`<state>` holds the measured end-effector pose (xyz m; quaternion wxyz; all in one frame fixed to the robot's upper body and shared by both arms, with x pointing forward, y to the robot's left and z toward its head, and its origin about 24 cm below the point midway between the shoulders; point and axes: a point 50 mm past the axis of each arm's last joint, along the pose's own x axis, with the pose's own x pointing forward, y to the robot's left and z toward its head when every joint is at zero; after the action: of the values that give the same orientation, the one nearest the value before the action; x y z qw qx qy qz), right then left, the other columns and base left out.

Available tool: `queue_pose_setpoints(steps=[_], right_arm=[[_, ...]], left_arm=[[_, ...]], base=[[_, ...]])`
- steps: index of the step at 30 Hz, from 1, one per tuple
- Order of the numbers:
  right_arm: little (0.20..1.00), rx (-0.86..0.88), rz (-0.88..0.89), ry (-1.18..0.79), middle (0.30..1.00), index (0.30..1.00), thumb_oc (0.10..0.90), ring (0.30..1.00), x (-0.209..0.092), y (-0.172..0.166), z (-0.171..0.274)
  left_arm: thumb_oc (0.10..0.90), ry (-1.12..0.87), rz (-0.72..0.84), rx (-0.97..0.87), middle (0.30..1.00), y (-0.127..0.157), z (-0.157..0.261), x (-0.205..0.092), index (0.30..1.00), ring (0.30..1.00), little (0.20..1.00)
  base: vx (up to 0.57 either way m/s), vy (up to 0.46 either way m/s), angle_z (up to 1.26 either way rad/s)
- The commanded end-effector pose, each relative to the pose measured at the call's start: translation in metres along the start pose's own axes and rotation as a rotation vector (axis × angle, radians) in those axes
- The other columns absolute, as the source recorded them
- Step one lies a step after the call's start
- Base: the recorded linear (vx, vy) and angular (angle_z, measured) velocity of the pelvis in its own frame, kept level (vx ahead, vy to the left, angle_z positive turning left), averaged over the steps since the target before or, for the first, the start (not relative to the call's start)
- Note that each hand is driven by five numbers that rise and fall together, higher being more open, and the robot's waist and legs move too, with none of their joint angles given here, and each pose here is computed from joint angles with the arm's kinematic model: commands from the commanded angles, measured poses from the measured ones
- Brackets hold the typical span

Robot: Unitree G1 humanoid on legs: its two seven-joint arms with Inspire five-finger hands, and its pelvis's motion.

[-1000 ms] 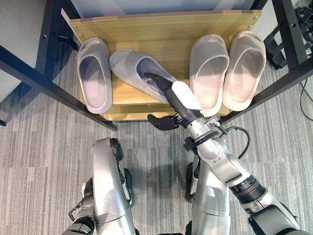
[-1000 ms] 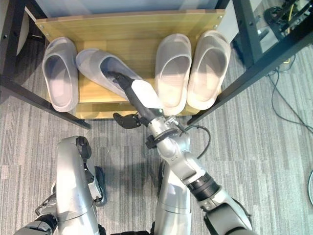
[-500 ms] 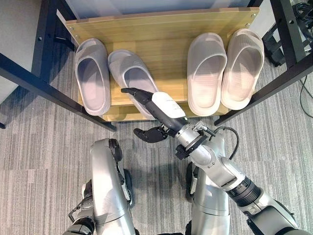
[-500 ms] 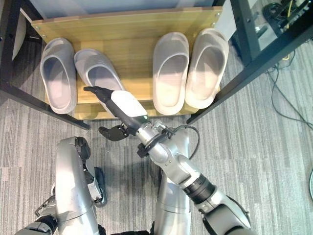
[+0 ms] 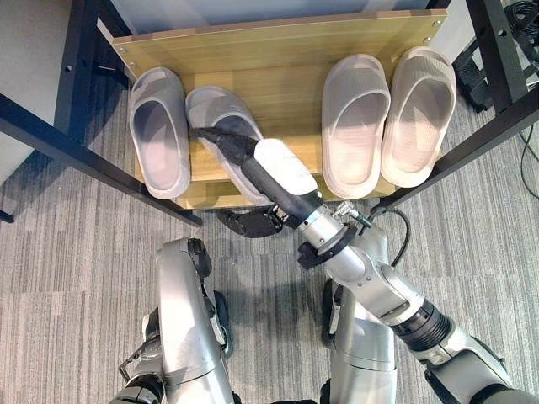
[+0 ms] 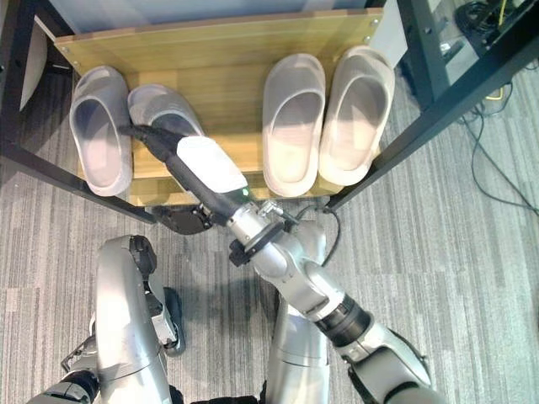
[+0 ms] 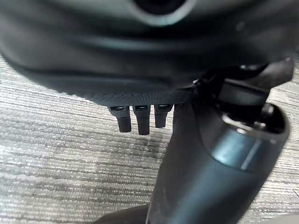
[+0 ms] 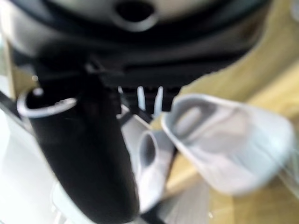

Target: Arrange the slippers neatly on the shoe rack.

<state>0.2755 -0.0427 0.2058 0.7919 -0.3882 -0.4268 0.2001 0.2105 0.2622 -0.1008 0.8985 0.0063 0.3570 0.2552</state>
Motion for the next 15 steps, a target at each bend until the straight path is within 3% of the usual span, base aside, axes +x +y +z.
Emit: queue_pose_setpoints(steps=[1, 13, 15], right_arm=[[0.9, -0.173, -0.3, -0.339, 0.9, 0.9, 0.8, 0.9, 0.006, -0.055, 0.058], [0.9, -0.122, -0.197, -0.051, 0.9, 0.9, 0.8, 0.9, -0.041, -0.03, 0.014], [0.9, -0.019, -0.168, -0.019, 0.9, 0.9, 0.8, 0.9, -0.044, -0.021, 0.012]], left_arm=[[0.8, -0.012, 0.022, 0.06, 0.9, 0.003, -0.011, -0.004, 0.9, 0.9, 0.9], [0.8, 0.022, -0.012, 0.09, 0.9, -0.008, -0.028, -0.011, 0.9, 0.9, 0.9], [0.8, 0.01, -0.021, 0.101, 0.9, -0.011, -0.026, -0.011, 0.9, 0.9, 0.9]], base=[[0.0, 0.0, 0.0], [0.0, 0.0, 0.0], [0.0, 0.0, -0.02]])
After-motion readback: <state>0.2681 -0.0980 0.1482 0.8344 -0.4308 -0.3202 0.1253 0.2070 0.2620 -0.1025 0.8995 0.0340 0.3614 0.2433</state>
